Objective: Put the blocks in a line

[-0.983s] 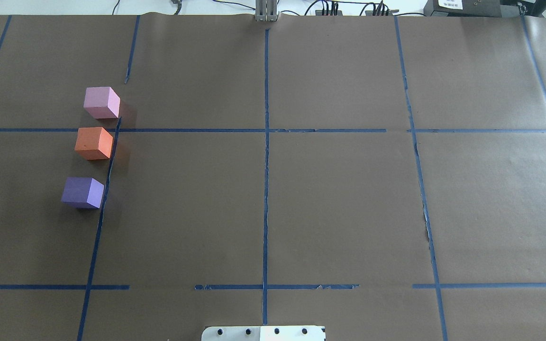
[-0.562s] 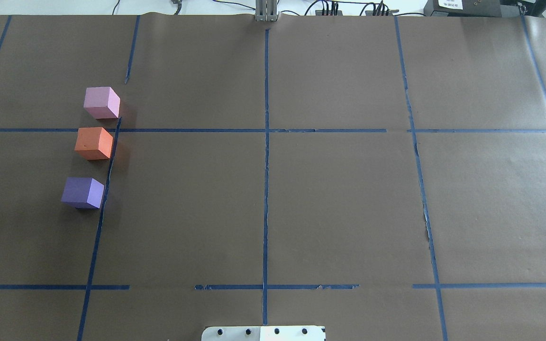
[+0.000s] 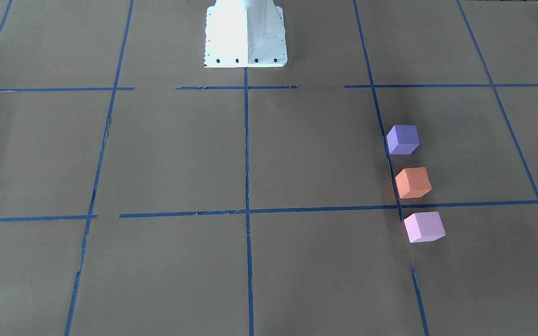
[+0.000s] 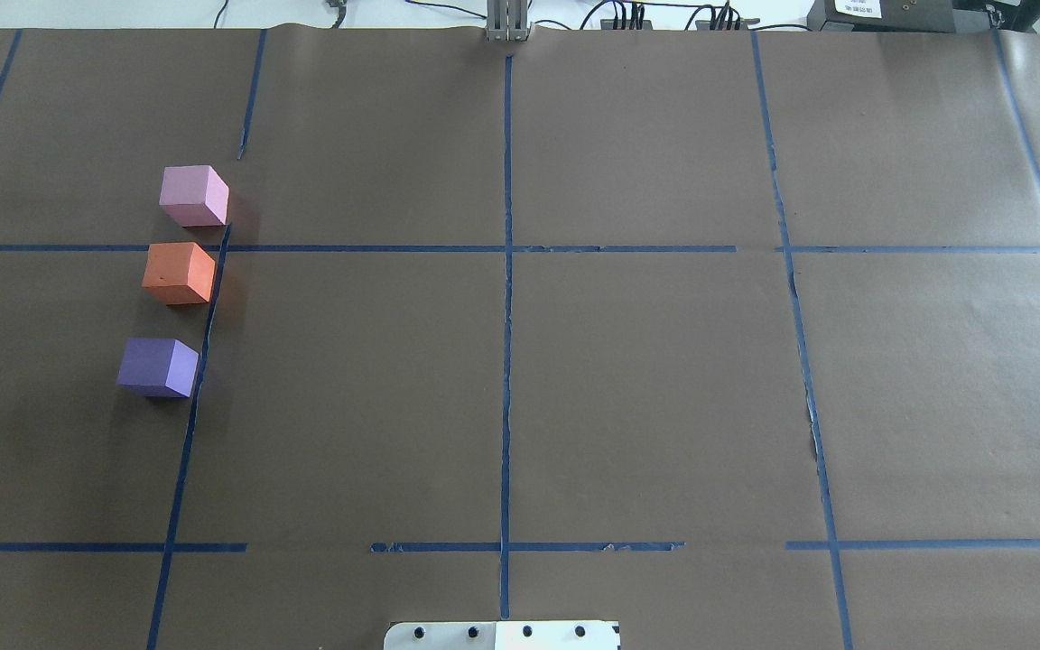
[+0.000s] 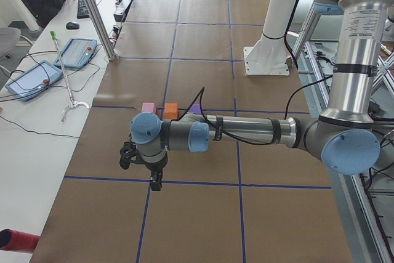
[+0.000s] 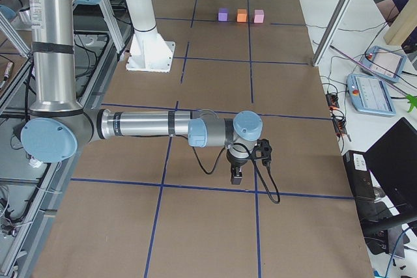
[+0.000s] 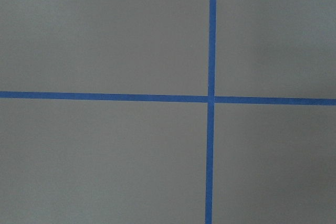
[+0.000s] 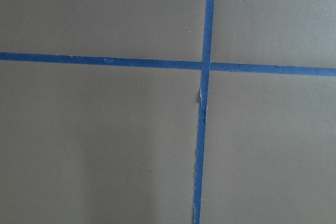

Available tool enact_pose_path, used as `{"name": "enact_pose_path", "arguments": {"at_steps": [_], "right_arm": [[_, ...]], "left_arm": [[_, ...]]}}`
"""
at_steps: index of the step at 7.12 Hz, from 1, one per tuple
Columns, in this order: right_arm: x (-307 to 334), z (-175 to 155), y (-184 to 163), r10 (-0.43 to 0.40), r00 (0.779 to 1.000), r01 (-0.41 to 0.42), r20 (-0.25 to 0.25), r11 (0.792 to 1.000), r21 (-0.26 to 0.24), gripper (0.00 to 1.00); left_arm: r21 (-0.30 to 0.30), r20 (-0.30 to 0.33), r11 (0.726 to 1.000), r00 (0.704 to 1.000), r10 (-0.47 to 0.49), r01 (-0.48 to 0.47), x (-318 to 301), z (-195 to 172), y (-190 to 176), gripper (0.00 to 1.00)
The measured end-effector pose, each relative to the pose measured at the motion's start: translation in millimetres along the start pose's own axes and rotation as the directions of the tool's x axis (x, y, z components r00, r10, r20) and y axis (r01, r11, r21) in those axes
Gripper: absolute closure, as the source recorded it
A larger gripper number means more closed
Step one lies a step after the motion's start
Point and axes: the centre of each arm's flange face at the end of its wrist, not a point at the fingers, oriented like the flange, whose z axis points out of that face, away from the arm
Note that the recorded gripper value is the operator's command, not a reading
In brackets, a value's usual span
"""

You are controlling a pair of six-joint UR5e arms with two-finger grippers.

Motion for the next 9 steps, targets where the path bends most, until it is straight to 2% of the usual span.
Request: {"name": "enact_pose_path", "arguments": {"at_steps": [3,6,9], "right_arm": [[0.0,0.0,0.0,0.000,1.000,0.000,0.000,1.000,0.000,0.00],[0.1,0.1,0.1,0.001,1.000,-0.001,0.000,1.000,-0.001,0.00],[0.0,0.1,0.1,0.001,1.000,-0.001,0.000,1.000,-0.001,0.00]], "left_arm": [[-0.001,0.002,1.000,1.000,0.009,-0.009,-1.0,0.3,2.9,0.00],[-0.008,-0.002,0.997,0.997,0.080,-0.080,-3.6,1.8,15.6,0.00],[-0.015,-0.007,0.998,0.998,0.068,-0.068,2.9,-4.6,22.7,0.00]]}}
